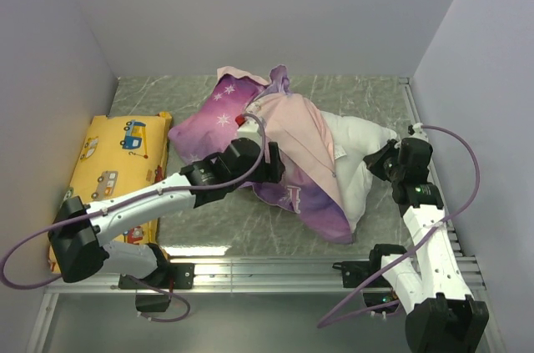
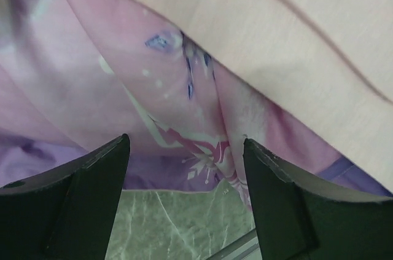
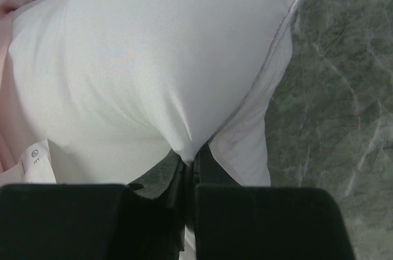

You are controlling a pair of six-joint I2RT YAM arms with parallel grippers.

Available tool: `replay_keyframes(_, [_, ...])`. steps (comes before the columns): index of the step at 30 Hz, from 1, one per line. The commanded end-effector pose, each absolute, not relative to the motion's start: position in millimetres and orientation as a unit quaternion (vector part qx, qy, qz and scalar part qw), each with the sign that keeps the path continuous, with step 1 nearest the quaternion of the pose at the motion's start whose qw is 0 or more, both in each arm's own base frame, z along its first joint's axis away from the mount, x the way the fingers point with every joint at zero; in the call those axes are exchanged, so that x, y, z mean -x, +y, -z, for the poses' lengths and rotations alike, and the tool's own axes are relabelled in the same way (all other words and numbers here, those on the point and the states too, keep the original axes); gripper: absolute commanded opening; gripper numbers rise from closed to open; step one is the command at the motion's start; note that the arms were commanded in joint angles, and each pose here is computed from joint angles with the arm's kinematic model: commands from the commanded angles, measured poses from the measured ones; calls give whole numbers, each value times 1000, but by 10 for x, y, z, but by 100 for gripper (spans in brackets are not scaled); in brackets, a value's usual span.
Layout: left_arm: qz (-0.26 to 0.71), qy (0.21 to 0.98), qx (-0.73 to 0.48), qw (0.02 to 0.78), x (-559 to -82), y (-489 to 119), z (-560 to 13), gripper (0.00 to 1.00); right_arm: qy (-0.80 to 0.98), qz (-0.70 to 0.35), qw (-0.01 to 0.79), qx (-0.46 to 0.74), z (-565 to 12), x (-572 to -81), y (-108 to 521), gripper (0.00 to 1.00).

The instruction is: Remove the pillowcase from the pillow

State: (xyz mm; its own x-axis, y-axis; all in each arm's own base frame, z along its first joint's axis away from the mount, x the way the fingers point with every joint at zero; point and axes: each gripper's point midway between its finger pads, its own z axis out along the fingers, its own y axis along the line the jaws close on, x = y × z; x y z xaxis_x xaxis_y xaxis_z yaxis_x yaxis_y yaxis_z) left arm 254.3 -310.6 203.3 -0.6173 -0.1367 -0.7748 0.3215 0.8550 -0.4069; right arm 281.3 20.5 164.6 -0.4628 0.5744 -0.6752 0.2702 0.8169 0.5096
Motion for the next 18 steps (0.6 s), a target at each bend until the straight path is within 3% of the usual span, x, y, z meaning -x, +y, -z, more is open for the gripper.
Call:
replay_keyframes(1, [292, 840, -6, 457, -2588, -3228, -2134, 79, 817, -163, 498, -243, -1982, -2928, 132, 0])
replay_keyframes(3, [291, 839, -2, 459, -2613, -3243, -2107, 78, 816, -160, 500, -241, -2003, -2927, 125, 0])
replay_keyframes(5, [297, 832, 0, 469, -2650, -3271, -2193, 70, 816, -157, 501, -241, -2027, -2926, 113, 0])
replay_keyframes(10, [220, 839, 19, 497, -2921, -2941, -2291, 1, 819, -138, 496, -254, -2072, -2971, -20, 0])
replay_keyframes(18, [143, 811, 180, 538, -3435, -1160, -2469, 0, 811, -126, 493, -289, -2165, -3051, -256, 0])
